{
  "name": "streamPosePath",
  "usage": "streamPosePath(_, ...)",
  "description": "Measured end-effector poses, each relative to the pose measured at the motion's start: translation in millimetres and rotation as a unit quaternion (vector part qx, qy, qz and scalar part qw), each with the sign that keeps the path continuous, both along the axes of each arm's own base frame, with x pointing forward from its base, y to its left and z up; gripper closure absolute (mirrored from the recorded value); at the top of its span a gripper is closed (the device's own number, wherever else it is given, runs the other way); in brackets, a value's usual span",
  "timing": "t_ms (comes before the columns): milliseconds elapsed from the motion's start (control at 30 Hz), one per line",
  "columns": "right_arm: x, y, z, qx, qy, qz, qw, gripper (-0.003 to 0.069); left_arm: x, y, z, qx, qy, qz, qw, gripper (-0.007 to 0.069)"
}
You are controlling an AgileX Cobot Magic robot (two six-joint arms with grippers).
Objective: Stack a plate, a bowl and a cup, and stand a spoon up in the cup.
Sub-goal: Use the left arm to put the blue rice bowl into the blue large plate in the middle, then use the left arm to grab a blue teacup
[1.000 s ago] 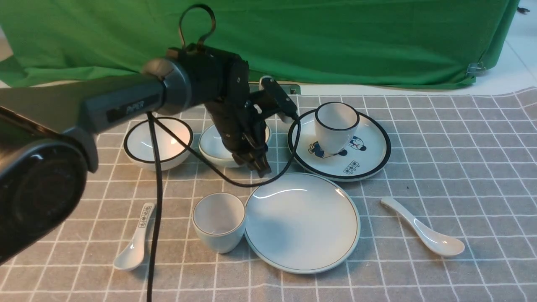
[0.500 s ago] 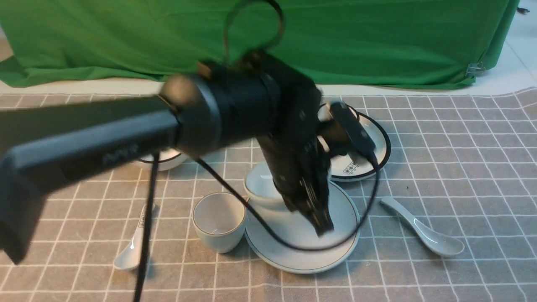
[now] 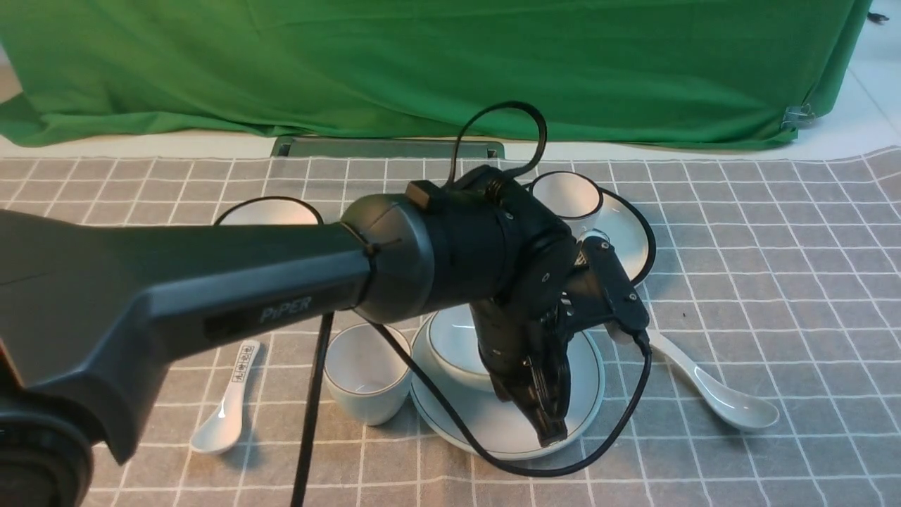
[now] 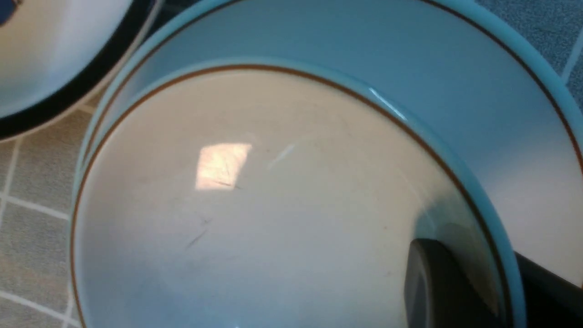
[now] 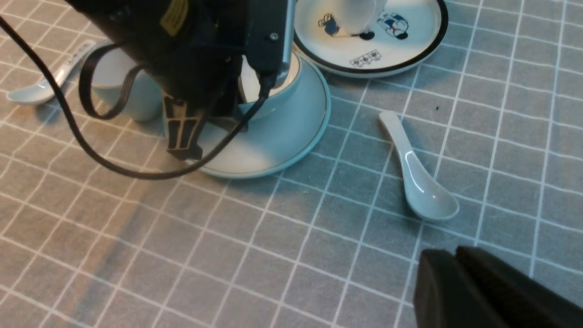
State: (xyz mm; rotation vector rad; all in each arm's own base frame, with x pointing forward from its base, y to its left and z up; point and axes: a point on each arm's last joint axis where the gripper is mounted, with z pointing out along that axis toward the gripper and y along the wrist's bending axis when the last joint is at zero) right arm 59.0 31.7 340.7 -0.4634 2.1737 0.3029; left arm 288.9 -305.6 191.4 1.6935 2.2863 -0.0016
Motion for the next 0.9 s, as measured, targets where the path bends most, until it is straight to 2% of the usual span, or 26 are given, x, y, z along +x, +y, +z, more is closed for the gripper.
streamPosePath(133,0,0,0,0.000,0.002,0.000,1.000,0.0589,-4,0,-4,0.005,0.028,0.009,1.000,0.0431)
streamPosePath(167,0,0,0,0.000,0.002,0.000,1.000,0.0589,-5,-1,-4,0.000,0.034,0.012,0.999,0.0368)
streamPosePath(267,0,0,0,0.001,0.002,0.000,1.000,0.0589,-5,0,-4,0.002,0.037,0.013,0.999,0.0249)
streamPosePath(300,0,0,0,0.001,0.002,0.000,1.000,0.0589,-6,0,-4,0.003,0.038,0.013,0.999,0.0249)
streamPosePath(400,0,0,0,0.001,0.002,0.000,1.000,0.0589,-12,7,18,0.001,0.043,0.032,0.999,0.0148)
streamPosePath(533,0,0,0,0.001,0.002,0.000,1.000,0.0582,-31,34,78,-0.013,0.039,0.055,0.998,0.0132)
streamPosePath(600,0,0,0,0.001,0.002,0.000,1.000,0.0580,-35,45,89,-0.014,0.043,0.060,0.997,0.0141)
streamPosePath(633,0,0,0,0.001,0.002,0.000,1.000,0.0575,-38,65,97,-0.015,0.051,0.067,0.996,0.0165)
streamPosePath(800,0,0,0,0.001,0.003,0.000,1.000,0.0572,-22,104,74,-0.009,0.091,0.078,0.993,0.0215)
streamPosePath(900,0,0,0,0.001,0.003,0.000,1.000,0.0572,-11,116,58,-0.004,0.104,0.078,0.992,0.0221)
